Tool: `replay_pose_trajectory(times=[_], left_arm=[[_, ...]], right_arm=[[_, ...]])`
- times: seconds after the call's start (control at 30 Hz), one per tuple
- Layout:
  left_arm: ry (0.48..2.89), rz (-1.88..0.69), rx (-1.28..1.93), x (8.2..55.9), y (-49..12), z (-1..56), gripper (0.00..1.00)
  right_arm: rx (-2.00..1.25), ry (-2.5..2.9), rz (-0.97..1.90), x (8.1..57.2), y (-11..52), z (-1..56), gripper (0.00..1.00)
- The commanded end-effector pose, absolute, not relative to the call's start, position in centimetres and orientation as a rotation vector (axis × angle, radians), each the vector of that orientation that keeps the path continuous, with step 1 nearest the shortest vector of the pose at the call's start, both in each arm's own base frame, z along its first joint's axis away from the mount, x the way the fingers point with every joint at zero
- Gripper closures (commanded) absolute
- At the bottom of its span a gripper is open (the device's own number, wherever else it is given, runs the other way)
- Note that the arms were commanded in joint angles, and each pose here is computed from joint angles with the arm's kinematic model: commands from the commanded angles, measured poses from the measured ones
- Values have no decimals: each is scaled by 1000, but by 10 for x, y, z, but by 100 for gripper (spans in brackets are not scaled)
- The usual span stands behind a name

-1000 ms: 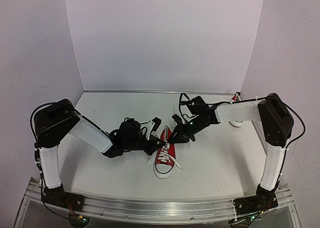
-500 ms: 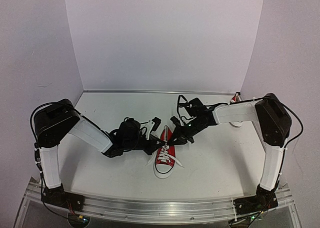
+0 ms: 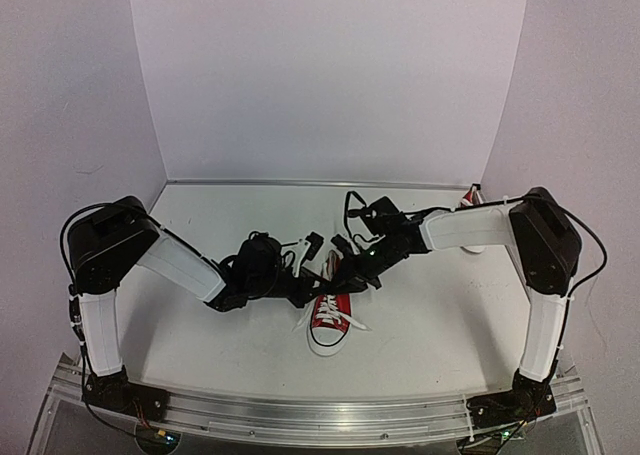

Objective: Tie the shoes

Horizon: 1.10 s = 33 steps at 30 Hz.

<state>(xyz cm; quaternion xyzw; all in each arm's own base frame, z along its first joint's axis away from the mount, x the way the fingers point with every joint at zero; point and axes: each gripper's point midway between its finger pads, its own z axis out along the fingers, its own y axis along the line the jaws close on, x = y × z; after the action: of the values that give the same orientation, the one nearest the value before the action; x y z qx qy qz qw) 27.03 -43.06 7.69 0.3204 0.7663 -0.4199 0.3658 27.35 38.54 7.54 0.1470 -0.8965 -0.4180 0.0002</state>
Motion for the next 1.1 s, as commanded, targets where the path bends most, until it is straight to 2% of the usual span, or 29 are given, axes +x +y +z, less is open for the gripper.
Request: replay_pose_trajectory(times=[0.0,0.3,0.77,0.93,1.07], left_arm=[[1921,-1125,839,274,-442,91,100],[1973,-1110,816,269,-429,77,100],[1875,-1240,855,263,-447,107,100],[1893,-1270,807,265,-448,100,100],[1915,-1310,754,268,-448,90,100]], right_arm=[[543,-2832,-1421,276,395,114,100],[491,-2892,-1401,285,384,117,100],[432,-2927,-1372,290,375,113,100],[463,-2878,-1402,282,376,116,100],[463,-2853,-1405,276,375,114,92]])
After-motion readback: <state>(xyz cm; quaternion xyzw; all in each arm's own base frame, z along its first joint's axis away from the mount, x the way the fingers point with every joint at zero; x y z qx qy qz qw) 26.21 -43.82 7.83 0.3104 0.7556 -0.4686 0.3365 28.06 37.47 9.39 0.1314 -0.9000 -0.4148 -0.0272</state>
